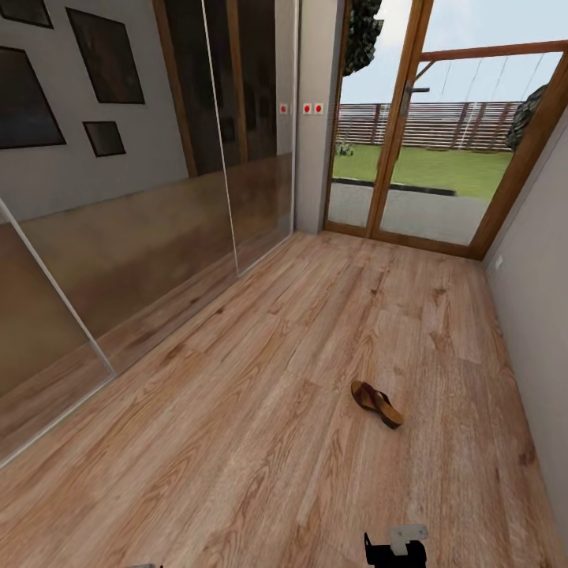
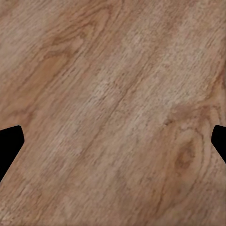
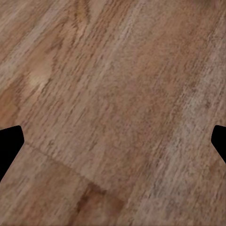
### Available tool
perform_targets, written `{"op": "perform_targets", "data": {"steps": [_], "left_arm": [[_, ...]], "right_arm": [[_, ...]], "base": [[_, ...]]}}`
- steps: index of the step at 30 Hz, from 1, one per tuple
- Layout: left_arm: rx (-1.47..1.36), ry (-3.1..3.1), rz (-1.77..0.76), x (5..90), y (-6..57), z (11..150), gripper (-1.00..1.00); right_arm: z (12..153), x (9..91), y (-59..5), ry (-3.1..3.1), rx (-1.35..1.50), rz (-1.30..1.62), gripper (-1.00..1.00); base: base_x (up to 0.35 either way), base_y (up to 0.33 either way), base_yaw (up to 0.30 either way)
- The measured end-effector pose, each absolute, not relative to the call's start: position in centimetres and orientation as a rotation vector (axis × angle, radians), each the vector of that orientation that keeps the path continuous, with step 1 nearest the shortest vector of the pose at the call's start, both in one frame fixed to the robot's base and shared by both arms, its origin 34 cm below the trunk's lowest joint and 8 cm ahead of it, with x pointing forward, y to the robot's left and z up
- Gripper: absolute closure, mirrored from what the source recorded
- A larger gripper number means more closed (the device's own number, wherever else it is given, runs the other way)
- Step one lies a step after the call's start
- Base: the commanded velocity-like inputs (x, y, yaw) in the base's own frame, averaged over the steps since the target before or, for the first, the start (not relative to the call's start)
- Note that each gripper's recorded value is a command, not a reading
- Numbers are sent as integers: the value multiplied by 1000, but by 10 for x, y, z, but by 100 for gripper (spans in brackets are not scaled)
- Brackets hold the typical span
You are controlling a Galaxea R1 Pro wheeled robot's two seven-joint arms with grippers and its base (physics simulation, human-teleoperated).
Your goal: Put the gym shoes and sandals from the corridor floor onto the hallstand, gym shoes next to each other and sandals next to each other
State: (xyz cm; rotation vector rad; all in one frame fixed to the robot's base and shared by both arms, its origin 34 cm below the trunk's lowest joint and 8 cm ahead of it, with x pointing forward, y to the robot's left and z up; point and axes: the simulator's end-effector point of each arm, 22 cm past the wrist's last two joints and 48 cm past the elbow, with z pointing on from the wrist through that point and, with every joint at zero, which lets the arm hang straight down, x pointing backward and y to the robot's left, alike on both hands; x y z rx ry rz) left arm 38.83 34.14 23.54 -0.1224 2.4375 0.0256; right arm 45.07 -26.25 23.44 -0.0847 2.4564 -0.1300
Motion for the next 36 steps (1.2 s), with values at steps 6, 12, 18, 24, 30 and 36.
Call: {"op": "perform_targets", "data": {"steps": [6,12,18,24,30,36], "left_arm": [[-122,2437,25,388,341,235,-100],[-122,2437,25,388,341,236,-100],[-122,2437,26,388,341,236,-100],[-123,2437,26,388,341,236,-100],[-122,2437,26,388,341,236,-100],[-122,2437,25,388,341,236,-100]], "right_arm": [[235,451,-263,2456,-85,-130,-100],[235,451,-263,2456,-85,-130,-100],[235,451,-263,2456,-85,-130,-100],[235,451,-263,2456,-85,-130,-100],[235,451,-263,2456,-84,-130,-100],[235,451,-263,2456,-85,-130,-100]], "base": [[81,-62,0],[202,-165,0],[225,-185,0],[230,-189,0],[231,-190,3],[232,-190,66]]}}
